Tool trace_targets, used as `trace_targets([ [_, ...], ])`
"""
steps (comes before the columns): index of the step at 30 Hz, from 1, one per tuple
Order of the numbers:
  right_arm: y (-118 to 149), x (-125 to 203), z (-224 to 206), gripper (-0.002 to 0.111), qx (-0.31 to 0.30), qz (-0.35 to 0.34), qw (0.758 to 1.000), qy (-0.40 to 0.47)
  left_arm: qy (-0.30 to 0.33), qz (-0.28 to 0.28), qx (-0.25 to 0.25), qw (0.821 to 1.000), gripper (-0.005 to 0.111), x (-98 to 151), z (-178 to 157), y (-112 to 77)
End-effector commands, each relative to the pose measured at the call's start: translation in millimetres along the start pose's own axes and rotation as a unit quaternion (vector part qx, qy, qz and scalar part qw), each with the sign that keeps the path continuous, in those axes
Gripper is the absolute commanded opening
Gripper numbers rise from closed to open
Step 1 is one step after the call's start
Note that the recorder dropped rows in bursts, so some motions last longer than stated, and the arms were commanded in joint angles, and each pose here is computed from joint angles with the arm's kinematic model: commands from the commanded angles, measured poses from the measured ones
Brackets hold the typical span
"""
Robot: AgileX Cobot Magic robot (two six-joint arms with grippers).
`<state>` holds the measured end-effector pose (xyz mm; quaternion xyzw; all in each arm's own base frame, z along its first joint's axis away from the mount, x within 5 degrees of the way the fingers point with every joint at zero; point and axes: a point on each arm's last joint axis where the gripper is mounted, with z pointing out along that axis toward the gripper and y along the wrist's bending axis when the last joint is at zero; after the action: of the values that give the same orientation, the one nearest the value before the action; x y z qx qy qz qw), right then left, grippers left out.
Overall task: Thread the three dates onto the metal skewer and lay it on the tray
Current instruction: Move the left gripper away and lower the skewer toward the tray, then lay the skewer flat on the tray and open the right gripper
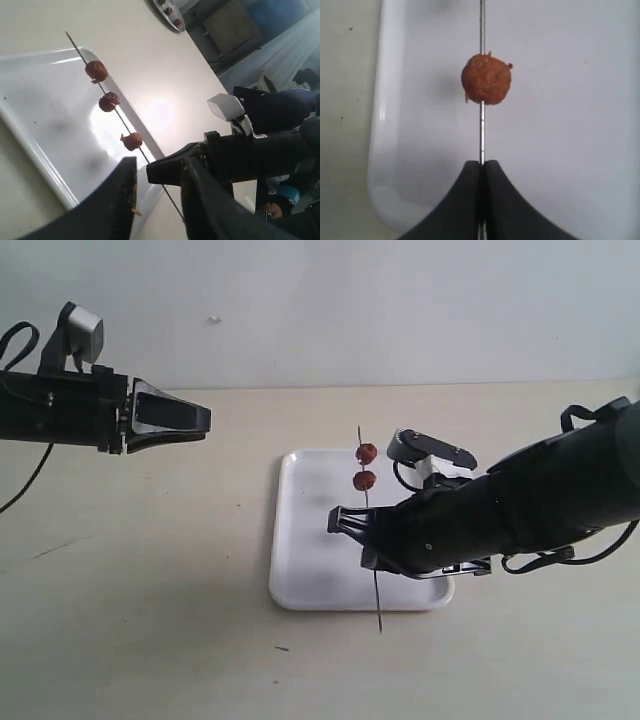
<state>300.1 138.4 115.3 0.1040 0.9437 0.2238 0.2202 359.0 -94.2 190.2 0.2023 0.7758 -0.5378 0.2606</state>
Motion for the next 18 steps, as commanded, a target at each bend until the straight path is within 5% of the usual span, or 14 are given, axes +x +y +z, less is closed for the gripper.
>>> trace_targets([
  [1,0.0,-1.0,2.9,0.006,0.003,-0.005,1.000,0.000,-0.012,0.003,0.003,1.000,0.032,-2.8,-2.6,-2.6],
  [8,0.0,-1.1,2.9,0.027,0.003,0.009,1.000,0.000,-0.017,0.001,0.004,1.000,0.032,-3.8,-2.7,-2.8],
  [14,13.2,-9.3,-20.5,0.029,-0.025,-0.033,0.999,-0.027,-0.040,0.020,0.006,0.999,0.031,-1.4,-3.4,-4.9],
  [18,26.0,-10.2,-62.6,0.029,-0.060,-0.085,0.993,-0.062,-0.067,0.061,0.006,0.996,0.001,2.4,-11.5,-26.1],
])
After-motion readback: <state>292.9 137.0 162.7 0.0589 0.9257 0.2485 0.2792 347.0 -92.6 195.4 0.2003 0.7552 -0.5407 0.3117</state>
